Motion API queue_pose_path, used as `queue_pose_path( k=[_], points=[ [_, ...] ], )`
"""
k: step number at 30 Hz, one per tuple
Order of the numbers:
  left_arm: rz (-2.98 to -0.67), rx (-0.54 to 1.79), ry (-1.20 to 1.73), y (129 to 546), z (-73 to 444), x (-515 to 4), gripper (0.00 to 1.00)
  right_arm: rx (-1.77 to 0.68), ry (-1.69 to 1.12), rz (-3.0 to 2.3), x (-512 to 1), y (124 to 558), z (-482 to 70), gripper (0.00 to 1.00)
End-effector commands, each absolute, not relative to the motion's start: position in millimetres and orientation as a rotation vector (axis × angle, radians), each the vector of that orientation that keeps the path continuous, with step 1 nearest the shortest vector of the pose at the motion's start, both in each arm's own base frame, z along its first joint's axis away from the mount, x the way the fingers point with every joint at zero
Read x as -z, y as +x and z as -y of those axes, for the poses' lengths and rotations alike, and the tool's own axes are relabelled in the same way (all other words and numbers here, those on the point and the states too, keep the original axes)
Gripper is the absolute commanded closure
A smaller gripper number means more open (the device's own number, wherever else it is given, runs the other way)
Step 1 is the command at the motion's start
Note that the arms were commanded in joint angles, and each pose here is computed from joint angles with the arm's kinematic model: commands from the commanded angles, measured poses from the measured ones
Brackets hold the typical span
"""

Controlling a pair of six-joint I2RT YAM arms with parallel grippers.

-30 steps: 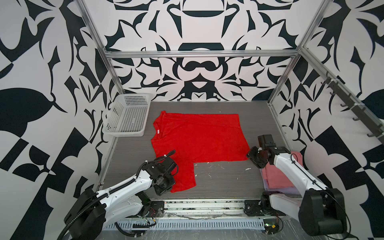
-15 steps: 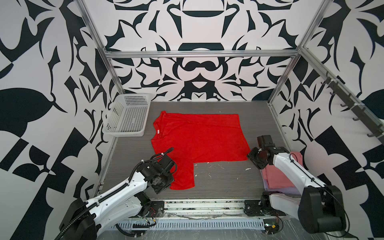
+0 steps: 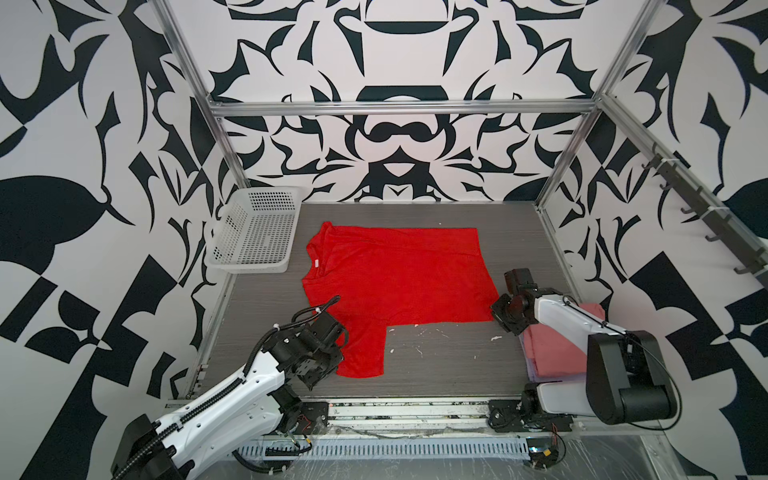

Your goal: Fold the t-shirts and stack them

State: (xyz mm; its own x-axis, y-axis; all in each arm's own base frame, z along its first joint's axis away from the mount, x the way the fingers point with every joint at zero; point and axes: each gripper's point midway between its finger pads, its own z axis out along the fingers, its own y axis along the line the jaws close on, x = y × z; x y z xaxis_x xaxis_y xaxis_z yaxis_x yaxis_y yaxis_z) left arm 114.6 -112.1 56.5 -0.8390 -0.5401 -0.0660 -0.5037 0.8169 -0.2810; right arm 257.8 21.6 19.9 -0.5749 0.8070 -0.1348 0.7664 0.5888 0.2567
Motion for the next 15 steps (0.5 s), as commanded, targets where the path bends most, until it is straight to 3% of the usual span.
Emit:
queue_pose_path(
  k=[1,2,15],
  points=[
    [-2.806,0.288,-0.868,114.9,94.3,-64.9,1.0,-0.177,1.271,-2.554,-28.3,262.5,-12.9,0.95],
    [-2.786,0.284,-0.868,117.5,92.0,-69.1,1.0,-0.16,1.253,-2.559,-31.0,263.1,-11.7,1.0],
    [-2.657,0.282,-0.871,135.0,78.5,-99.0,1.0,-0.176,1.126,-2.551,-61.7,265.2,-18.2,1.0]
  ],
)
